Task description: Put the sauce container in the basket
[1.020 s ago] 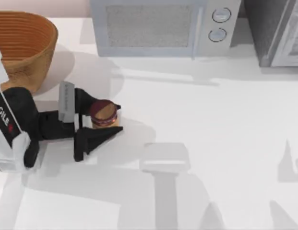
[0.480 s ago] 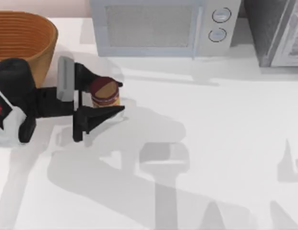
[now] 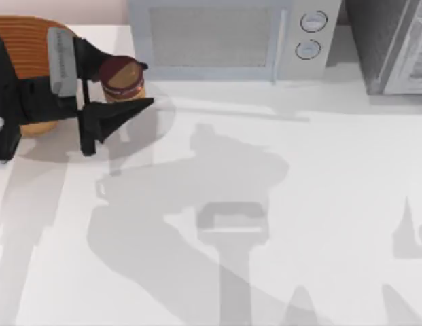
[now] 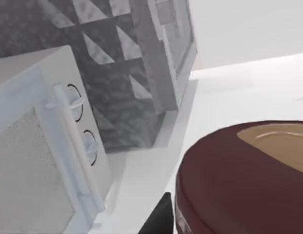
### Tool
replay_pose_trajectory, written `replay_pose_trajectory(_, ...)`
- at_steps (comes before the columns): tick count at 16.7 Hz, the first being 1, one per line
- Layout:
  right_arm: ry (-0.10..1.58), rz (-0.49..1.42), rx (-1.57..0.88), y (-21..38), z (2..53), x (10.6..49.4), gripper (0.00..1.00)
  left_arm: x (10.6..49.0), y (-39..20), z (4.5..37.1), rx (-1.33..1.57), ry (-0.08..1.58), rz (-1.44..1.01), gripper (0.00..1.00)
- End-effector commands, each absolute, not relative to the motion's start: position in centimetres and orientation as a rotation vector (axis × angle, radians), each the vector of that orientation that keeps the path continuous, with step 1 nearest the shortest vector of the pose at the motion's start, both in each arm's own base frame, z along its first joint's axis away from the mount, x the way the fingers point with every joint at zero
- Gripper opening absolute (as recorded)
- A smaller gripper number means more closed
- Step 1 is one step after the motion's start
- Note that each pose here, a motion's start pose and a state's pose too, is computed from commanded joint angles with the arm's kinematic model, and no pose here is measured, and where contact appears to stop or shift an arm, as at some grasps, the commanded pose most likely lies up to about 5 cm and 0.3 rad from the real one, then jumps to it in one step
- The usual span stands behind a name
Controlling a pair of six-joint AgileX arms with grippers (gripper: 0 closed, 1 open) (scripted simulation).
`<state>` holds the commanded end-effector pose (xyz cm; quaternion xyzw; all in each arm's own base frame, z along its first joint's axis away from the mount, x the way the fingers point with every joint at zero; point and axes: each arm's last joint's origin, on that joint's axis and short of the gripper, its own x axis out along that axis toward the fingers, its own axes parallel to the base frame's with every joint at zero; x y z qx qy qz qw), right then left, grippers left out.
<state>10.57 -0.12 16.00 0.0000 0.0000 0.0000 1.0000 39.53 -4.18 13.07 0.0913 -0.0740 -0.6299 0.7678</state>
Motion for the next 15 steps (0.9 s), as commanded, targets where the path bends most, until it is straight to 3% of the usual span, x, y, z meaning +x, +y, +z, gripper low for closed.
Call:
replay_pose_trajectory(9,0.000,0.000,0.000,-0.1,16.0,10.6,1.00,41.0,2.9,18.7,0.214,-0.144,-1.152,0.00)
replay_pose_trajectory(15,0.000,0.000,0.000,-0.1,16.0,10.6,1.00,40.7,9.0,19.9,0.106,-0.045,-1.004,0.00)
